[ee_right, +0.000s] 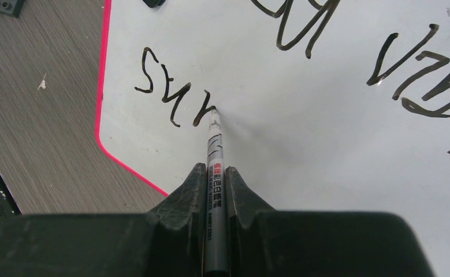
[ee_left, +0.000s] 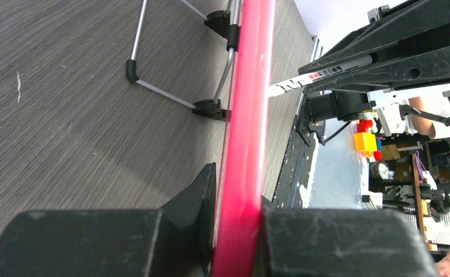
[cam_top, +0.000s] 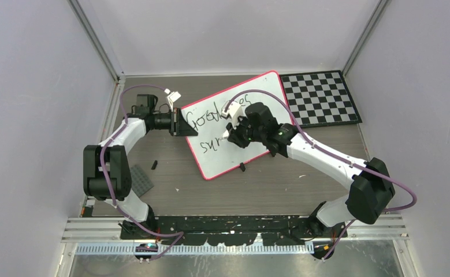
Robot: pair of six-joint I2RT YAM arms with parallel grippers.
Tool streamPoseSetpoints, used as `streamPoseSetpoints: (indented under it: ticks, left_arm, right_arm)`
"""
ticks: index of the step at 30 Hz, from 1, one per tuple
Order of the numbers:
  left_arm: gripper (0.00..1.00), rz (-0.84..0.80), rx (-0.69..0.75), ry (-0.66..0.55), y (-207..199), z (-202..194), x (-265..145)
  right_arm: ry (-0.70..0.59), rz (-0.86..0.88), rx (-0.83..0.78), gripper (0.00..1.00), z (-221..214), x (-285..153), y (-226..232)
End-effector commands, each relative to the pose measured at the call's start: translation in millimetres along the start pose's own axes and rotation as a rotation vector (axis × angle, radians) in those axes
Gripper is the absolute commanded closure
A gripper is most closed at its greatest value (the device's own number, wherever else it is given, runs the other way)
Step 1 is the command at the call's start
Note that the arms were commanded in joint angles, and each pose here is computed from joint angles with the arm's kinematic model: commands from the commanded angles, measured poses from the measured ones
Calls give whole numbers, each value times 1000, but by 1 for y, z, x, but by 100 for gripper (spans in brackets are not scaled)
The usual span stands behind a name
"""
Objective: Write a sentence on the whiteboard
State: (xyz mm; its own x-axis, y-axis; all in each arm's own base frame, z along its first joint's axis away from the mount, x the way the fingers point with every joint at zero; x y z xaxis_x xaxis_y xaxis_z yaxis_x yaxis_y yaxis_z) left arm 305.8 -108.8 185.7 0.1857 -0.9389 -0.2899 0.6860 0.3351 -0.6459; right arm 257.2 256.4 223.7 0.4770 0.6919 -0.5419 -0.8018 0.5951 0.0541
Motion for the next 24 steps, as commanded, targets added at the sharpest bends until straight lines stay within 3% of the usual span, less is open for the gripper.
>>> streamPoseSetpoints:
  ticks: [1, 14, 24]
  left_arm:
    - [100, 32, -50, 22, 1, 0, -1]
    - [100, 22, -14, 55, -4, -5, 2]
    - [100, 22, -21, 57, -1, -4, 3]
  right_arm:
    - [-60, -30, -3, 100, 18, -4, -5]
    - [-100, -1, -7, 100, 25, -10, -2]
    - [-54, -44, 0, 100, 9, -6, -11]
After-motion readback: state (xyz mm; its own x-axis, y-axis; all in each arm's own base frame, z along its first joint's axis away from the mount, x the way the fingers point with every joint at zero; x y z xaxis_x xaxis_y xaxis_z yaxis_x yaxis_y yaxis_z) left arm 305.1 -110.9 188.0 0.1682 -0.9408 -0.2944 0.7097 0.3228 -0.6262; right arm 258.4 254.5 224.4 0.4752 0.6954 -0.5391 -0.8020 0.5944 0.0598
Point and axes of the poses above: each gripper's point midway between its finger pads, its own x axis out along the fingers, its own y axis along the line the jaws close on, z = x × y, the point moved 7 cm from there along -x, back along the fingers, and after that the axes turned 7 degrees about x, right-handed, at the moved point
